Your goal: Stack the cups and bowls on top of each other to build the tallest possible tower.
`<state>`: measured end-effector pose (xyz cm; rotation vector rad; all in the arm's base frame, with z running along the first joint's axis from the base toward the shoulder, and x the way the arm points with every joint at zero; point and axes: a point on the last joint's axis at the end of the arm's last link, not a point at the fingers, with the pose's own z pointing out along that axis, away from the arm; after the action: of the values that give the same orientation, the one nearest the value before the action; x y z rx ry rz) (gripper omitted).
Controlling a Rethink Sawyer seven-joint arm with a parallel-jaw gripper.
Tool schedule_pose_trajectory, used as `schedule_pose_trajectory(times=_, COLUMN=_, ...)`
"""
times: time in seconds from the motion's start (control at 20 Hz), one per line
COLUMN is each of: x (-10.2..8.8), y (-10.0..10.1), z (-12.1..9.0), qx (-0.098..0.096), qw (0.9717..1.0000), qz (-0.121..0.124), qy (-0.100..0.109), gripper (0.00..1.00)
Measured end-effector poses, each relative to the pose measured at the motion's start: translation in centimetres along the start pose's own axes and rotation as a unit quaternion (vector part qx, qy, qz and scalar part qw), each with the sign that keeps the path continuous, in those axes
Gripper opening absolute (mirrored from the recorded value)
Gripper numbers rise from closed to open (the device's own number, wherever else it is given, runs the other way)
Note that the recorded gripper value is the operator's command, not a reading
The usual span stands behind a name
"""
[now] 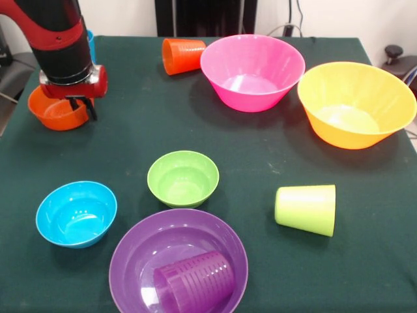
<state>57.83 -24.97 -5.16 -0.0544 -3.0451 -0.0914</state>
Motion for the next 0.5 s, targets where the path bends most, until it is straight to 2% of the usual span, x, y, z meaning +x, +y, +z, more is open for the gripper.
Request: schedule_pose_trajectory(times=0.5, x=-0.22, y=0.17, z=-0.03, qx=-0.001, qw=1.0, qz=-0.001, qy=-0.002, gripper=0.0)
